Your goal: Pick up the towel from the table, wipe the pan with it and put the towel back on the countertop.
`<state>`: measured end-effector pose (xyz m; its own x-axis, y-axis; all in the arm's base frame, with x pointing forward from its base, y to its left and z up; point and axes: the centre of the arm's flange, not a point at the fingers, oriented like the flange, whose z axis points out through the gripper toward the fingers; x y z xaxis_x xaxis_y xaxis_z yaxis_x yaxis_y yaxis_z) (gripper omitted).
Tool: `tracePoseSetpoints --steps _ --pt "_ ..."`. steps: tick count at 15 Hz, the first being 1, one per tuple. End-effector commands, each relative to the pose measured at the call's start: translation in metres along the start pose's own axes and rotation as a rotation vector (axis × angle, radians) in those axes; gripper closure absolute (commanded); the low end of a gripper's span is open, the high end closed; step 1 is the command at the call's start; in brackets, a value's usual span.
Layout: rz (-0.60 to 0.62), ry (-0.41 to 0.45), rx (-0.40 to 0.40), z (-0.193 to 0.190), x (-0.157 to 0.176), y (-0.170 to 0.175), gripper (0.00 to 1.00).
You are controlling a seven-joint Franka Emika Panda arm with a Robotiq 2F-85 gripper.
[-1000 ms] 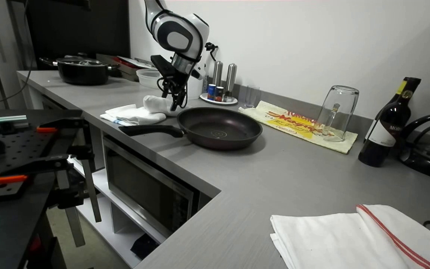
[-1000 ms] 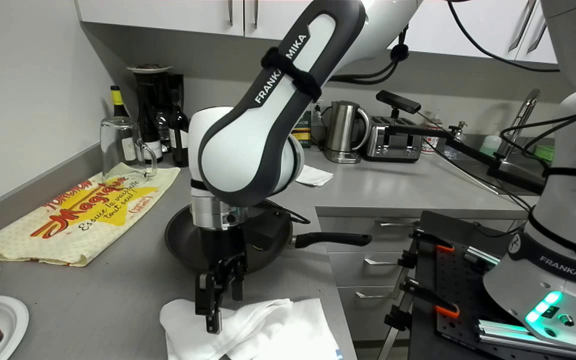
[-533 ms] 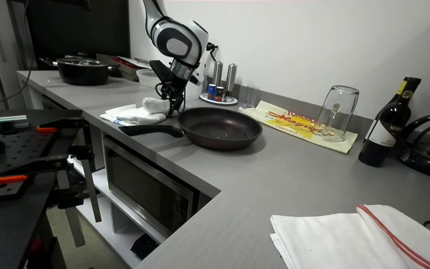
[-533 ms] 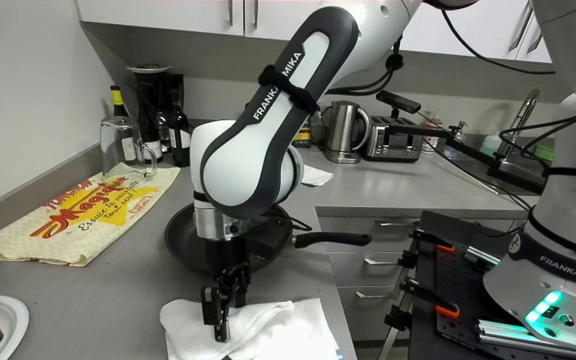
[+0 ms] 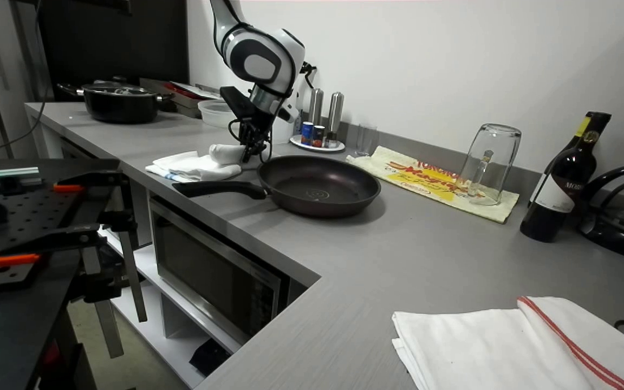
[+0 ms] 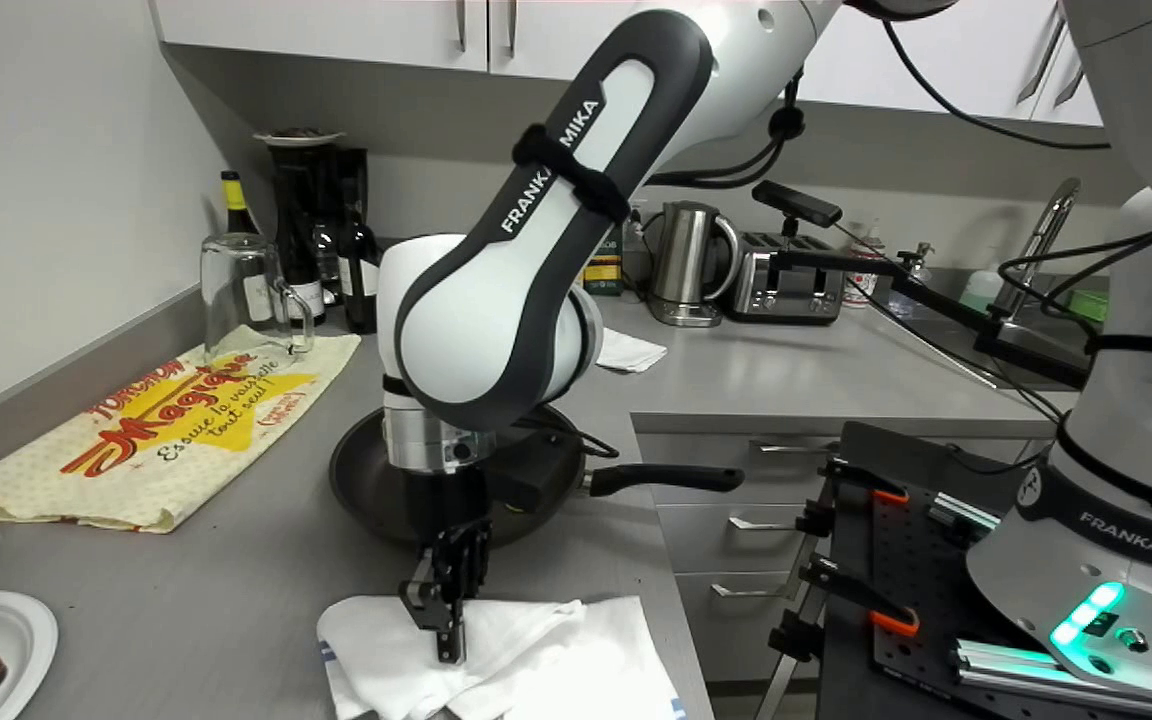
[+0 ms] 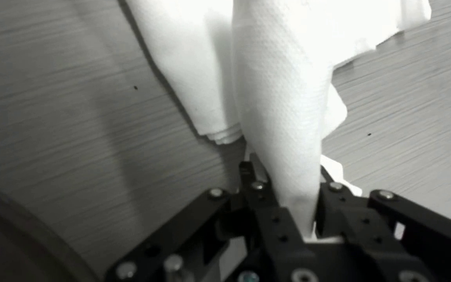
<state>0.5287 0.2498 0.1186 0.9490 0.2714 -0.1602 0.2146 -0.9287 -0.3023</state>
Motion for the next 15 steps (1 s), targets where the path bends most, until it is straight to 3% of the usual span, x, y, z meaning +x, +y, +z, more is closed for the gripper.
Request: tracePoseSetpoints --steps 1,4,8,15 --pt "-0.028 0.017 -0.013 -0.021 -0.003 -0.009 0.98" --pt "-0.057 0.046 -0.040 -0.054 -0.012 -0.018 0.95" --pt "-0.080 0.148 -0.107 -0.112 -0.019 -0.013 0.95" --pt "-0.011 0.282 -0.184 -0.201 -0.038 0.052 0.95"
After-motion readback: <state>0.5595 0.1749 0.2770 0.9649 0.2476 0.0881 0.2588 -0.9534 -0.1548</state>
